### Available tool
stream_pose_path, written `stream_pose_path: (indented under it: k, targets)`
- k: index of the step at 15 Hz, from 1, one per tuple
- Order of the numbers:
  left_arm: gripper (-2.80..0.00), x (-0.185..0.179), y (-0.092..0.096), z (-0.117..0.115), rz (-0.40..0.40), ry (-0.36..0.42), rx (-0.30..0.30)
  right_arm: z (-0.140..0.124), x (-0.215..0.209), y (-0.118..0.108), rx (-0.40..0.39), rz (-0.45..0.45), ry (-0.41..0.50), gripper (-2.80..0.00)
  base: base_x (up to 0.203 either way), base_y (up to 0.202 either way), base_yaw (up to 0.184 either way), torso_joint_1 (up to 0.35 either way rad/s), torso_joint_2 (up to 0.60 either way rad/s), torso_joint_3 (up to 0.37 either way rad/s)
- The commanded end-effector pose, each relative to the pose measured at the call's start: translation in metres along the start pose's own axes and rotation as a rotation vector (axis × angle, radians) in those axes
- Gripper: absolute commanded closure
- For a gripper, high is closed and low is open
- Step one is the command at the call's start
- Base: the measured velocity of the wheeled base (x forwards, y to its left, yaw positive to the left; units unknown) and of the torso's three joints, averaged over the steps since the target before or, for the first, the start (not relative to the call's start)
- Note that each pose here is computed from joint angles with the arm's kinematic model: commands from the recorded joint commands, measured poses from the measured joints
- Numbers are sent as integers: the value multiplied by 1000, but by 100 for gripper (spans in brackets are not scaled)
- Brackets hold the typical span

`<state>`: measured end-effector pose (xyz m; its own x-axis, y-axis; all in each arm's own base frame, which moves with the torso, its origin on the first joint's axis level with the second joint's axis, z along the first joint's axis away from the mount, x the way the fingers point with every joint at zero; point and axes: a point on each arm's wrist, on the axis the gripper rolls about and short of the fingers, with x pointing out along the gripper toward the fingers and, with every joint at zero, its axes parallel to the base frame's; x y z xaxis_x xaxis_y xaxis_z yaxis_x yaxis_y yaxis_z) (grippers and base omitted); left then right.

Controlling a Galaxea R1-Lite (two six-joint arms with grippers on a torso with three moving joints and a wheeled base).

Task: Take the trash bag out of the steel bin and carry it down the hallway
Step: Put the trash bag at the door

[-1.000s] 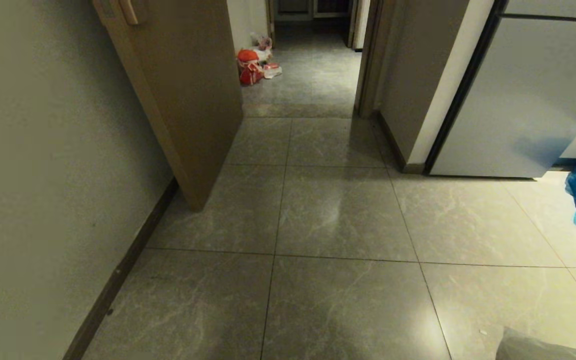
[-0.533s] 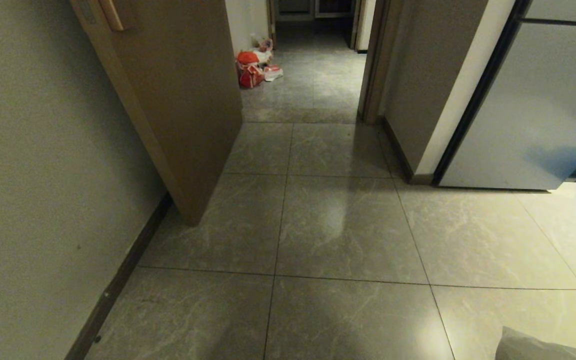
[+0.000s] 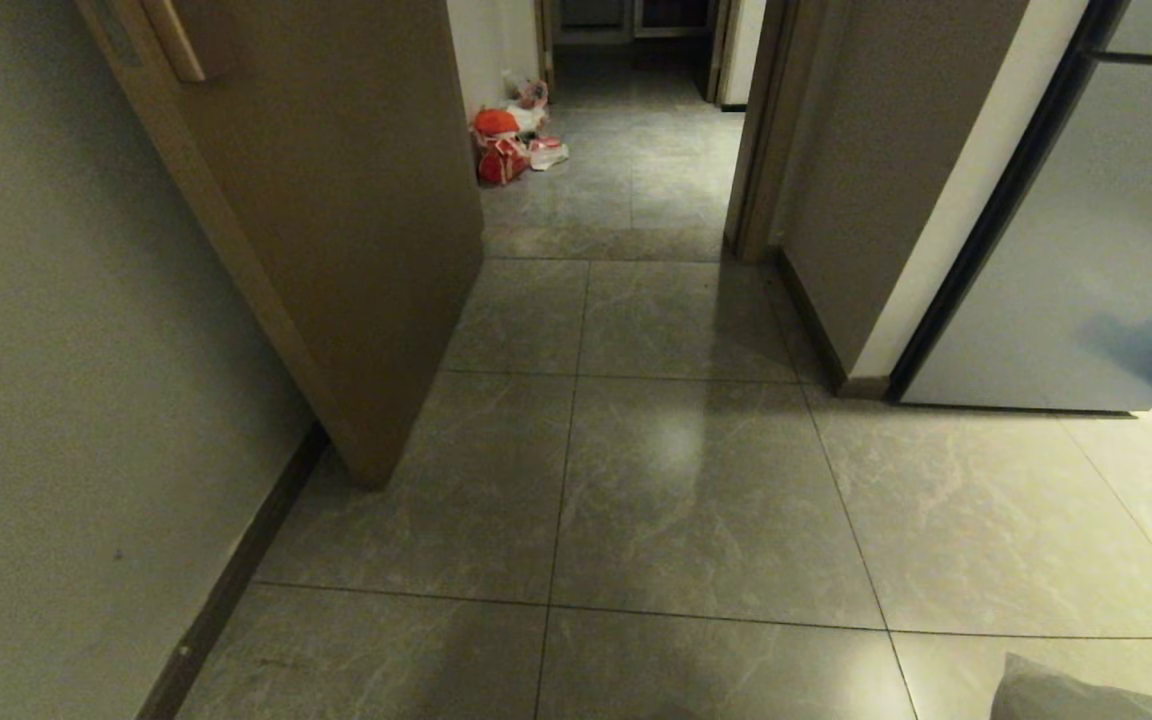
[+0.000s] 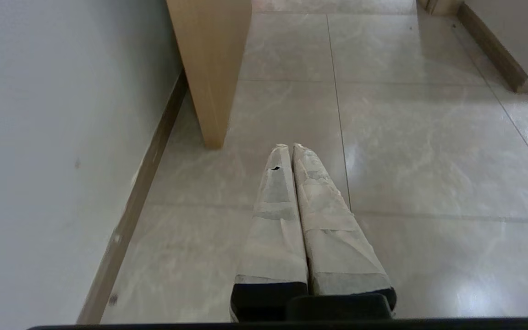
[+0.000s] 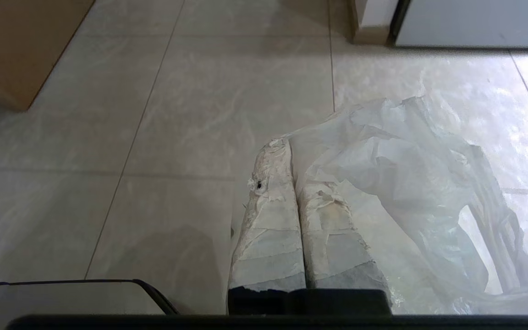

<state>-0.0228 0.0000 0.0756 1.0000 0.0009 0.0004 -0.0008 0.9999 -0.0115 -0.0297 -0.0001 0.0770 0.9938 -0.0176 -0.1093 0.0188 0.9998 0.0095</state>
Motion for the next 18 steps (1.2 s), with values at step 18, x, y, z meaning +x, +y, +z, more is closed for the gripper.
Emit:
stream_pose_path:
  k: [18]
  targets:
    - [0, 0, 0, 0, 1, 0, -1, 0, 0, 0, 0, -1, 1, 0, 193, 0, 2, 2, 2, 3]
